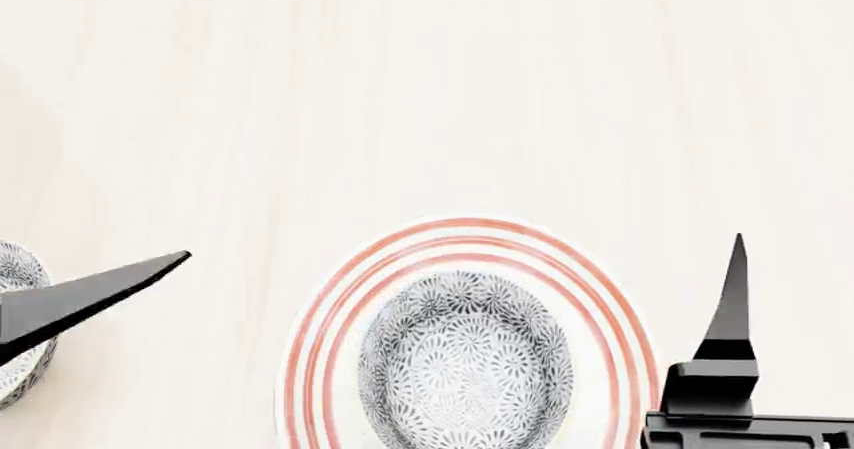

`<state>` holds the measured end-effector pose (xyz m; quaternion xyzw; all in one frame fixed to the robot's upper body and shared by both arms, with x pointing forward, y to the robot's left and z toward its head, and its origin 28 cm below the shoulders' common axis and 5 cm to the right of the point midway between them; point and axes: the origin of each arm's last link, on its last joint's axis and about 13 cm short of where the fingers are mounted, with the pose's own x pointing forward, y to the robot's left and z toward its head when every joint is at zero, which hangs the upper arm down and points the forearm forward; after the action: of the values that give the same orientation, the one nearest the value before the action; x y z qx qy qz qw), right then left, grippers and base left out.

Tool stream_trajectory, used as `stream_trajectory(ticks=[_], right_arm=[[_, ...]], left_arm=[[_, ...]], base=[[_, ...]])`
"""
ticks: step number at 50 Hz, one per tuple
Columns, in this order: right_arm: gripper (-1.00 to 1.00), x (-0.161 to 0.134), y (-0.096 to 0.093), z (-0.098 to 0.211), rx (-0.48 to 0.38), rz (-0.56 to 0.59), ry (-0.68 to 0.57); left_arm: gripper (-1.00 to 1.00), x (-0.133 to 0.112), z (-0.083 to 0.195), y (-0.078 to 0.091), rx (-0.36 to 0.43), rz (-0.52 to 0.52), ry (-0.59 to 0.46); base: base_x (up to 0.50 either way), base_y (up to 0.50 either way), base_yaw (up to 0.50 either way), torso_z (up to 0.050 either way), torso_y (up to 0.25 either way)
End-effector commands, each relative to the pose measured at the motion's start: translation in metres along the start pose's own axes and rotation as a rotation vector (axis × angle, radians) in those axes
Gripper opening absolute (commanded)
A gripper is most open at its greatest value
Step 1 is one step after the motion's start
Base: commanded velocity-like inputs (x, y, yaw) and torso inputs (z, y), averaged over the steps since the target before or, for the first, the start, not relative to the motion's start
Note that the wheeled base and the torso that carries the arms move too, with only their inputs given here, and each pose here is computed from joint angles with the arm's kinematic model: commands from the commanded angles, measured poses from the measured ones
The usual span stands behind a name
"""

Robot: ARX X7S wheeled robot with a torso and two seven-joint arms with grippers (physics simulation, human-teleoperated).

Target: Pick up the bowl and put it in the front on the plate.

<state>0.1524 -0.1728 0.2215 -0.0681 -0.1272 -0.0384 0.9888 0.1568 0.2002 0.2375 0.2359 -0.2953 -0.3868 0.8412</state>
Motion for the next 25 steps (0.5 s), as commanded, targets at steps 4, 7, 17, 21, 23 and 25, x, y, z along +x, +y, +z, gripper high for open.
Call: stream_trajectory(ticks=[4,7,17,21,23,25], right_arm=[[1.0,-0.018,-0.001,0.033,-0.007,-0.078,-0.282],[1.0,-0.023,-0.002,0.036,0.013,-0.089,-0.319],[1.0,-0.038,-0.011,0.031,-0.007,-0.17,-0.412],[1.0,-0.042,-0.015,0.029,-0.017,-0.183,-0.429],[1.0,-0.044,-0.017,0.029,-0.019,-0.189,-0.443],[1.0,-0.044,-0.017,0.029,-0.019,-0.189,-0.443]], left_arm=[[1.0,-0.046,0.019,0.033,-0.217,0.561,-0.272],[1.0,-0.056,0.022,0.034,-0.211,0.613,-0.338],[1.0,-0.073,0.028,0.034,-0.249,0.752,-0.454],[1.0,-0.074,0.035,0.031,-0.299,0.761,-0.51],[1.0,-0.075,0.035,0.028,-0.29,0.763,-0.518],[1.0,-0.075,0.035,0.028,-0.29,0.763,-0.518]], base=[[0.0,0.0,0.0,0.0,0.0],[0.0,0.0,0.0,0.0,0.0],[0.01,0.0,0.0,0.0,0.0],[0.02,0.0,0.0,0.0,0.0],[0.02,0.0,0.0,0.0,0.0],[0.01,0.0,0.0,0.0,0.0]])
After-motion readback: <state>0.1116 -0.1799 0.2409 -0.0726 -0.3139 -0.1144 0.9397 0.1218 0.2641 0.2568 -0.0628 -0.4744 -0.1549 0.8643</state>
